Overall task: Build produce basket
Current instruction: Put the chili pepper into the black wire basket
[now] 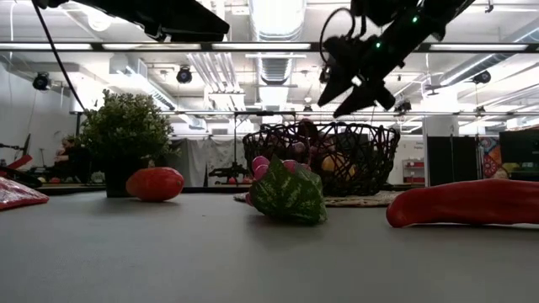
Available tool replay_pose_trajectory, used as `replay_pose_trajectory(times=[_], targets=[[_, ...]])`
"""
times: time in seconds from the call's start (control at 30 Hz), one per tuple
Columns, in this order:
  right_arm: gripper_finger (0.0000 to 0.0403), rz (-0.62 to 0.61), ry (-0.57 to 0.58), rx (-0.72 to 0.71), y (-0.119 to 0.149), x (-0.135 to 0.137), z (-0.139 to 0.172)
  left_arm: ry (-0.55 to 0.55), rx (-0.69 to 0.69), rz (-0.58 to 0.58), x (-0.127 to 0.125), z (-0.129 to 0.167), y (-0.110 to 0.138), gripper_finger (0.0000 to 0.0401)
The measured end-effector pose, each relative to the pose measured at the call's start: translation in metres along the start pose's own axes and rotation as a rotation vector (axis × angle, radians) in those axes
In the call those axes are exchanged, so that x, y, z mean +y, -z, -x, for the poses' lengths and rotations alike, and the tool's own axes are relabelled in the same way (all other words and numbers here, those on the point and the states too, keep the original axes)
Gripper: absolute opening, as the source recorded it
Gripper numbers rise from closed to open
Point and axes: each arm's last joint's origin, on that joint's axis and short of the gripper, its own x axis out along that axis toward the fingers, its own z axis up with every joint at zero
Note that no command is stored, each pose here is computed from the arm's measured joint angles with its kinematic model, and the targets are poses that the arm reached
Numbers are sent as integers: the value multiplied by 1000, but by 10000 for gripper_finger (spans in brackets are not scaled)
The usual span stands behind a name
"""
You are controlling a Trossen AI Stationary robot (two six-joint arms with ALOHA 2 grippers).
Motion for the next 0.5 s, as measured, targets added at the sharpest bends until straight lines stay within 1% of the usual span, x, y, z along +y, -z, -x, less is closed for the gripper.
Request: replay_pose_trajectory(times=[0.2, 0.5], targets=[[219, 75, -73, -21, 3, 16, 13, 0, -3, 4, 0, 0, 0, 318], [215, 216, -221, -51, 18, 52, 27, 0, -2, 8, 0, 0, 0, 318]])
